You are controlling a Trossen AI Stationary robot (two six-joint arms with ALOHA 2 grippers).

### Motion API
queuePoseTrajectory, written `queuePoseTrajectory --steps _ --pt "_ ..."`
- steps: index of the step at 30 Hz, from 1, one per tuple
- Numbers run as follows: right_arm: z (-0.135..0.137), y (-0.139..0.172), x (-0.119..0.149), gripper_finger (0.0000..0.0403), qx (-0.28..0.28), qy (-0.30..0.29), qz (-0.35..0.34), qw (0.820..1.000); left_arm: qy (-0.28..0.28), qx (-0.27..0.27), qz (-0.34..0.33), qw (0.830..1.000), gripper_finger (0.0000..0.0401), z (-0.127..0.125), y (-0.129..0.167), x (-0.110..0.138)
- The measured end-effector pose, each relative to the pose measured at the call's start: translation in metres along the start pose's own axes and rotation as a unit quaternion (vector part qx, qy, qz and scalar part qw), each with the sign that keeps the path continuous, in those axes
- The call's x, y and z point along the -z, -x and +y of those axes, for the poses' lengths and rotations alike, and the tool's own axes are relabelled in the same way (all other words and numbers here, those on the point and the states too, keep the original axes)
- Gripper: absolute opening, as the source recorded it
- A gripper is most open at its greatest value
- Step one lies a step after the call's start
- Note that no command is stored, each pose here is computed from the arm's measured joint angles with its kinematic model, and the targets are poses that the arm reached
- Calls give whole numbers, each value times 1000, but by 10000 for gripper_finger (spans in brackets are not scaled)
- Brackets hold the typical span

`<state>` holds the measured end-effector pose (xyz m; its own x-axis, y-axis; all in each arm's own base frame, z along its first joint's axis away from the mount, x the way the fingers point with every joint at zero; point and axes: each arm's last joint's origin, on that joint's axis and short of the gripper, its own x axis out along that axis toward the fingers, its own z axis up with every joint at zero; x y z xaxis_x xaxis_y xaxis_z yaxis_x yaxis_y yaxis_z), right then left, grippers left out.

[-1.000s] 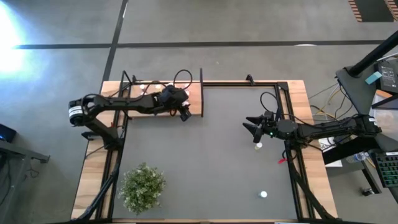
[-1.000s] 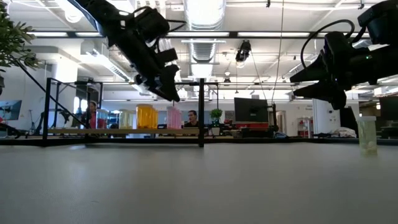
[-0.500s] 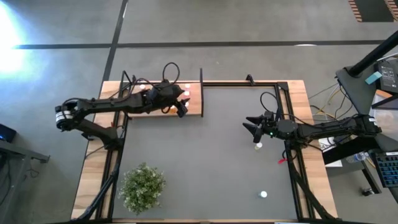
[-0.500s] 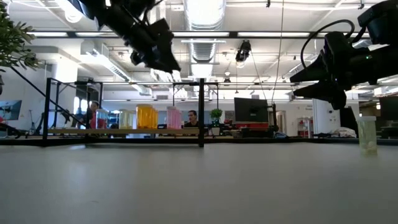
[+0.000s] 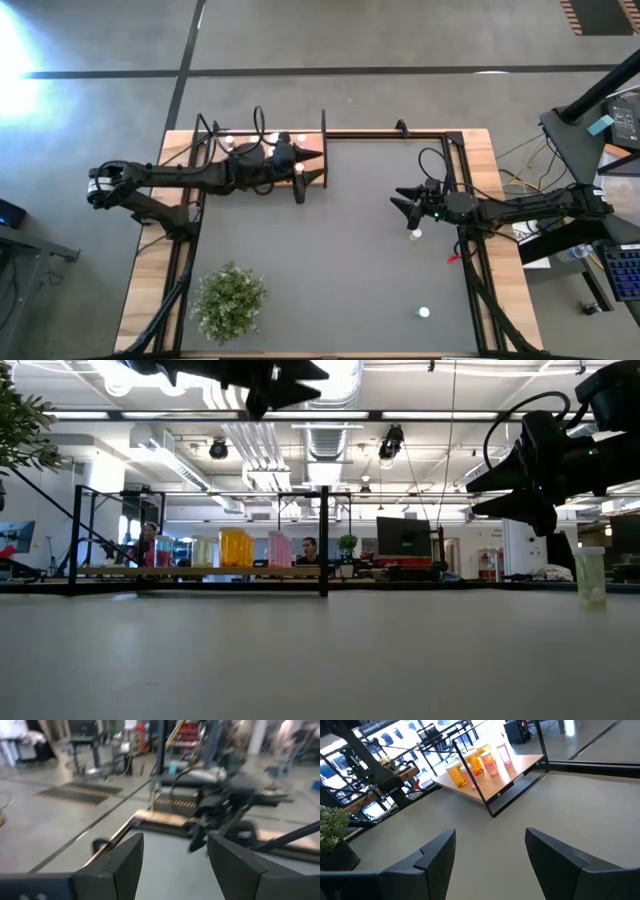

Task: Pick and place medicine bottles onto shelf by color
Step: Move the yellow pill bottle to the middle of the table

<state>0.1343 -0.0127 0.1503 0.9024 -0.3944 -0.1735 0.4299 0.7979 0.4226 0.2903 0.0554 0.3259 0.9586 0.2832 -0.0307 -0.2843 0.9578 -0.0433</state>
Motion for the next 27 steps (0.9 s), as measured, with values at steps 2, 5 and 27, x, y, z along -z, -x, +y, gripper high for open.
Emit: queuePoseTrajectory --steps 2,5,27 --pt "0 0 0 228 0 0 0 1000 2 13 -17 1000 203 -7 0 -3" --pt "-1 0 0 228 2 7 -1 1000 7 31 -51 998 203 -17 1 -8" --pt "15 7 -33 228 -107 -99 -148 978 203 166 -200 944 203 -81 -7 -16"
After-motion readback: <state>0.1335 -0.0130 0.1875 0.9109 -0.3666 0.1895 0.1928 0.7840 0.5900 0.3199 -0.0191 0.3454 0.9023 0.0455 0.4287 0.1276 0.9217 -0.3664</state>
